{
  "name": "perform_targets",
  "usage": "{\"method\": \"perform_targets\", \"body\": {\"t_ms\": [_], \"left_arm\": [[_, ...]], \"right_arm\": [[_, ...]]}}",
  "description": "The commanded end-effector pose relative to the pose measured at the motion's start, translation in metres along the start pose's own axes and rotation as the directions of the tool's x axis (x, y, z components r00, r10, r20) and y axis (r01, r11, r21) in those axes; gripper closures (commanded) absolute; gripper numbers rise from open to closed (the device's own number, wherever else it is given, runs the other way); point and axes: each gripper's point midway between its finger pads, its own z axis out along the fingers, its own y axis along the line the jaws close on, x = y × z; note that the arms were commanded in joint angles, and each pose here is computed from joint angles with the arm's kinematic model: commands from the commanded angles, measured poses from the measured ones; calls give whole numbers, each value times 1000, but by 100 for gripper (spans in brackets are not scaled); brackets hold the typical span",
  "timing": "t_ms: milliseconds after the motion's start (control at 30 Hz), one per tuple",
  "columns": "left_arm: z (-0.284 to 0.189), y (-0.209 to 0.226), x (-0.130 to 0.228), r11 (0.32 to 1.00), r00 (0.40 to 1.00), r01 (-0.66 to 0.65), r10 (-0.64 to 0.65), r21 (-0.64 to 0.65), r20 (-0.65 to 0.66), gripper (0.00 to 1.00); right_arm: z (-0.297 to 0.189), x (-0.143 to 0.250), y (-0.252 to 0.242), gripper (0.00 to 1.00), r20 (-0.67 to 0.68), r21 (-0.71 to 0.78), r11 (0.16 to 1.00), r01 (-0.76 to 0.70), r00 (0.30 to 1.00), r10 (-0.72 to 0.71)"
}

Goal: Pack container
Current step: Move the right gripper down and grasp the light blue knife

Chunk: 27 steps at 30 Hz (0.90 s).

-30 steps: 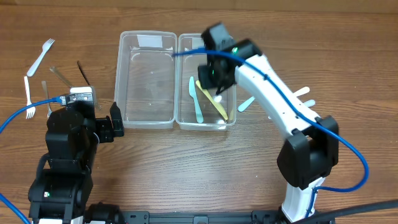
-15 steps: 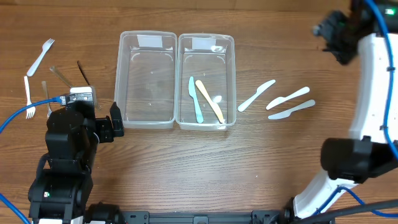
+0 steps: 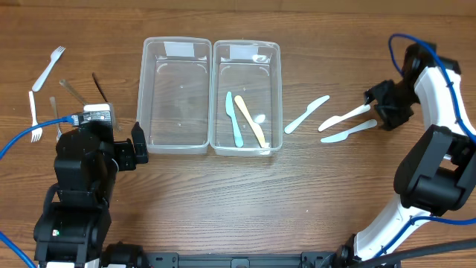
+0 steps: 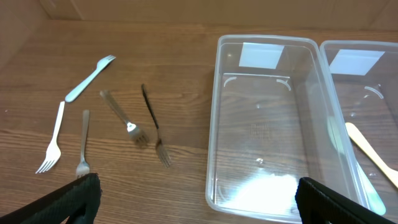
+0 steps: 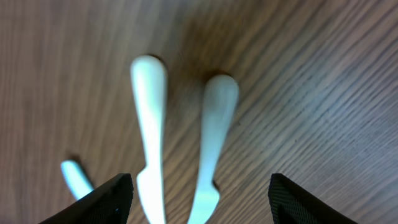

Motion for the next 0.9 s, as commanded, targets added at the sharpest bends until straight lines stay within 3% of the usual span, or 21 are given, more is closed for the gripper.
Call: {"method": "perform_targets", "body": {"t_ms": [0,867], "left_arm": [[-5,0,-11,1000,999,31,-31,7,29,0],[-5,0,-11,1000,999,31,-31,7,29,0]], "right_arm": [[20,8,-7,28,-16,10,1000,-22,1000,22],[60,15,-25,30,-24,51,998,-23,999,25]]}}
